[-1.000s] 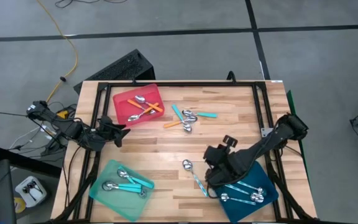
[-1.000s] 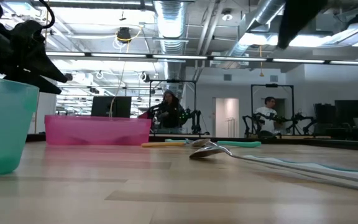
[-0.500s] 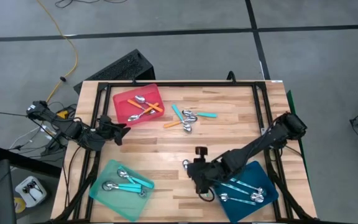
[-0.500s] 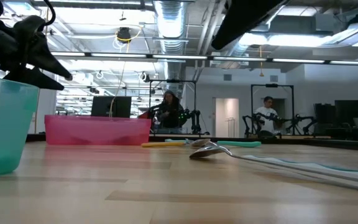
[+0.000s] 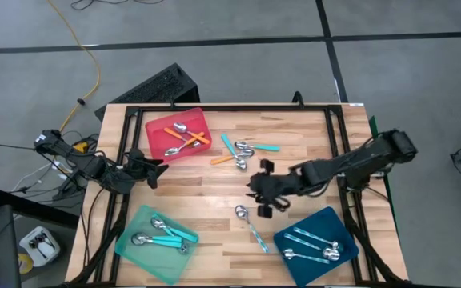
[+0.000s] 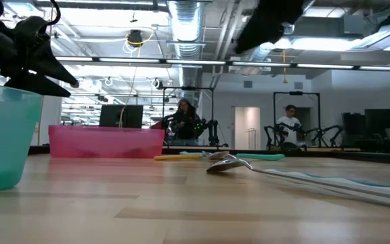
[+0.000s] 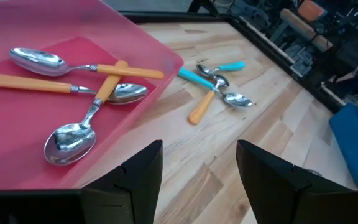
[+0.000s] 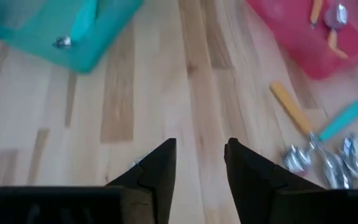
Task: Sort silverware by color (type)
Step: Put the blue spoon into the light blue bin
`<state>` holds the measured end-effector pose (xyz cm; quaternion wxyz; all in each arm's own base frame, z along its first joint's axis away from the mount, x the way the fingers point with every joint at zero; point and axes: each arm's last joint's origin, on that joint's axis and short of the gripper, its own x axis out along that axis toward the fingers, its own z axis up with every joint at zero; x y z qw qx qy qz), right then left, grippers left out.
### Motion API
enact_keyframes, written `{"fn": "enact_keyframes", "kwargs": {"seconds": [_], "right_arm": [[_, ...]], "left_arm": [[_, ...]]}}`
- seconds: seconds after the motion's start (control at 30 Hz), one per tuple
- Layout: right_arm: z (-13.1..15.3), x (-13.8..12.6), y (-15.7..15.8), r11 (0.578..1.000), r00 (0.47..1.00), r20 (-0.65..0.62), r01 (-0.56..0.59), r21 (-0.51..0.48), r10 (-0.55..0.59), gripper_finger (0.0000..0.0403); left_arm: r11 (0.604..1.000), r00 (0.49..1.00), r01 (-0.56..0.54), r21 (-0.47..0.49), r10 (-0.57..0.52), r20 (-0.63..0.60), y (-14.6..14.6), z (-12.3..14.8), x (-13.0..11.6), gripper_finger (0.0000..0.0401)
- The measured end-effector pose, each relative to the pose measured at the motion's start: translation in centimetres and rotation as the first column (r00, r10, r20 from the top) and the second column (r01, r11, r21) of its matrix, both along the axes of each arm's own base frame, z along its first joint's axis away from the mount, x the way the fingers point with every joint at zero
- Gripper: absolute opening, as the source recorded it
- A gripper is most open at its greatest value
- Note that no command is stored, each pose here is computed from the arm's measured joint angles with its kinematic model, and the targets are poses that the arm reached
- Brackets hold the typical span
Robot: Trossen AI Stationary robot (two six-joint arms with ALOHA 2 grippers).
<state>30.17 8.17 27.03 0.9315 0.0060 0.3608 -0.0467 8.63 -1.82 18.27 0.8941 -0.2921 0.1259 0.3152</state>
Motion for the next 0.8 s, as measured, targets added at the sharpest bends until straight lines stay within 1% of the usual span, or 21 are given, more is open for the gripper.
{"fn": "enact_keyframes", "kwargs": {"seconds": [0.03, 0.13, 0.2, 0.3, 0.37, 0.43, 0.63, 0.7, 0.8], "right_arm": [[0.0, -0.5, -0.2, 1.0, 1.0, 0.012, 0.0, 0.004, 0.0, 0.0158], [0.2, -2.0, -0.6, 1.0, 0.993, 0.113, -0.026, 0.014, 0.024, 0.0159], [0.6, -2.8, -0.8, 0.999, 0.976, 0.215, -0.046, 0.013, 0.042, 0.016], [0.0, -3.6, -1.5, 0.999, 0.954, 0.297, -0.047, -0.003, 0.046, 0.016], [-0.5, -3.9, -2.4, 0.999, 0.947, 0.32, -0.027, -0.017, 0.031, 0.0159], [-0.4, -3.9, -3.4, 1.0, 0.93, 0.368, 0.006, -0.025, 0.004, 0.0158], [-1.0, -3.5, -7.7, 0.99, 0.924, 0.374, 0.115, -0.078, -0.078, 0.0159], [-0.7, -3.3, -9.3, 0.992, 0.915, 0.397, 0.108, -0.068, -0.072, 0.0161], [-0.3, -3.3, -11.4, 0.998, 0.897, 0.442, 0.057, -0.037, -0.035, 0.0162]], "left_arm": [[1.0, 1.0, -0.002, 0.003, 0.002, 0.0, 0.0, 0.0, 0.0, 0.019], [1.0, 1.0, -0.003, 0.021, 0.004, -0.007, 0.0, 0.0, 0.0, 0.019], [0.999, 1.0, 0.001, 0.034, 0.0, -0.015, 0.0, 0.0, 0.1, 0.019], [0.999, 1.0, -0.005, 0.045, 0.006, -0.017, 0.0, 0.0, 0.1, 0.019], [0.999, 1.0, -0.007, 0.047, 0.008, -0.016, 0.0, 0.0, 0.1, 0.019], [0.998, 1.0, -0.004, 0.055, 0.005, -0.024, 0.0, 0.0, 0.1, 0.019], [0.997, 0.999, -0.014, 0.075, 0.017, -0.031, 0.0, -0.1, 0.1, 0.019], [0.998, 0.999, -0.007, 0.069, 0.01, -0.035, 0.0, -0.1, 0.1, 0.019], [0.998, 0.999, 0.001, 0.061, 0.001, -0.036, 0.0, -0.1, 0.2, 0.019]]}}
